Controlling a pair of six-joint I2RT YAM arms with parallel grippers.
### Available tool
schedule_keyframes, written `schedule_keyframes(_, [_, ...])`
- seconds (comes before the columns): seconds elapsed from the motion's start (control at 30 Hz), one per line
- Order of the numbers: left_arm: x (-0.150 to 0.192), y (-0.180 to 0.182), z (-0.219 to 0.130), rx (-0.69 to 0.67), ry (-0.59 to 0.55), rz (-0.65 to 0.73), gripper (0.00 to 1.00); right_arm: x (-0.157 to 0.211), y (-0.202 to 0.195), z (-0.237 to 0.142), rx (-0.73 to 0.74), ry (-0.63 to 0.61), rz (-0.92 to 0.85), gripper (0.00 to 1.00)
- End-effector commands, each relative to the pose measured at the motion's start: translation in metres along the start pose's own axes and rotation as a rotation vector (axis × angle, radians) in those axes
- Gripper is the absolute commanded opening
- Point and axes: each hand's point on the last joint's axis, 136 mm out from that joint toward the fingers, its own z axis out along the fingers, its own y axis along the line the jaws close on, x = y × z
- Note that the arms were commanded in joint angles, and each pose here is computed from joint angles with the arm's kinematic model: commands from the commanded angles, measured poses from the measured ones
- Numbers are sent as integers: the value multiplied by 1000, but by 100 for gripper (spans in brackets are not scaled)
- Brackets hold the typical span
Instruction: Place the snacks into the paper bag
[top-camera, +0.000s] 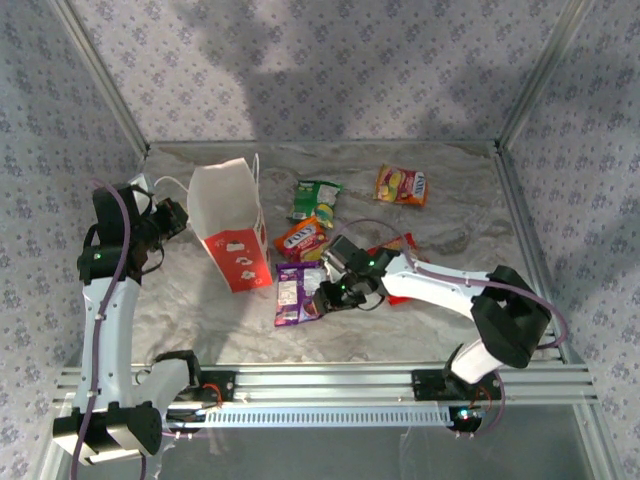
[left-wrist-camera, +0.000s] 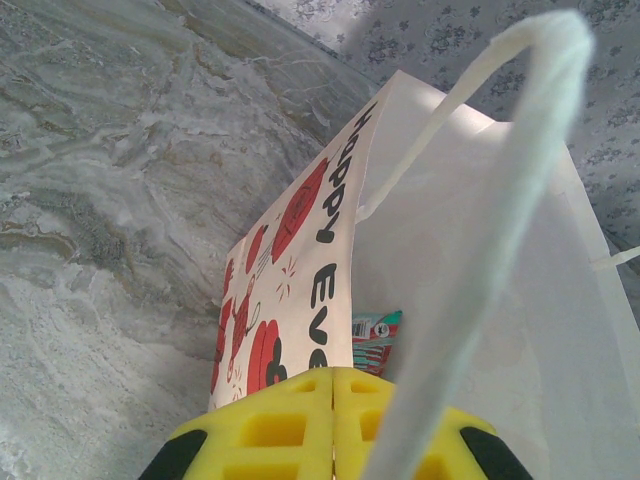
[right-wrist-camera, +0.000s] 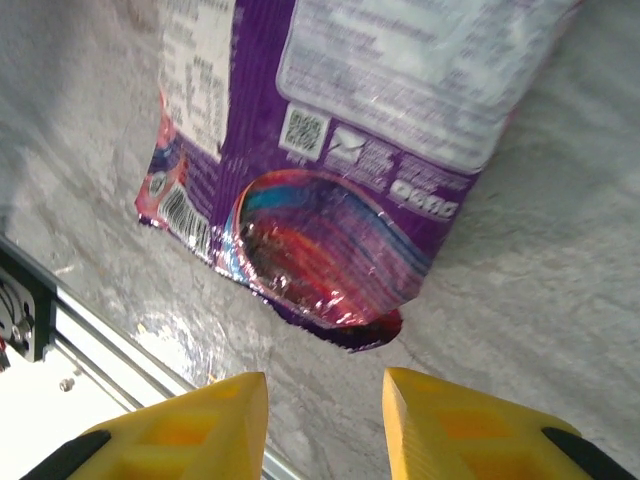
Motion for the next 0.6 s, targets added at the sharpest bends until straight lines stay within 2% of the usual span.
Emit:
schedule_keyframes(0.0, [-2,0,-9,-12,-7,11,6,21,0,9,-11,83,-23,38])
schedule_keyframes(0.2, [-1,-1,-10,-6,-8,8,6,28,-4,17,11,115,-11,39])
schedule_keyframes(0.3, [-1,-1,-10,-7,-8,9,6,27,-8,21,16,107,-15,47])
schedule_keyframes(0.57, [0,-1,-11,-4,-8,11,6,27,-15,31,27,121,7,46])
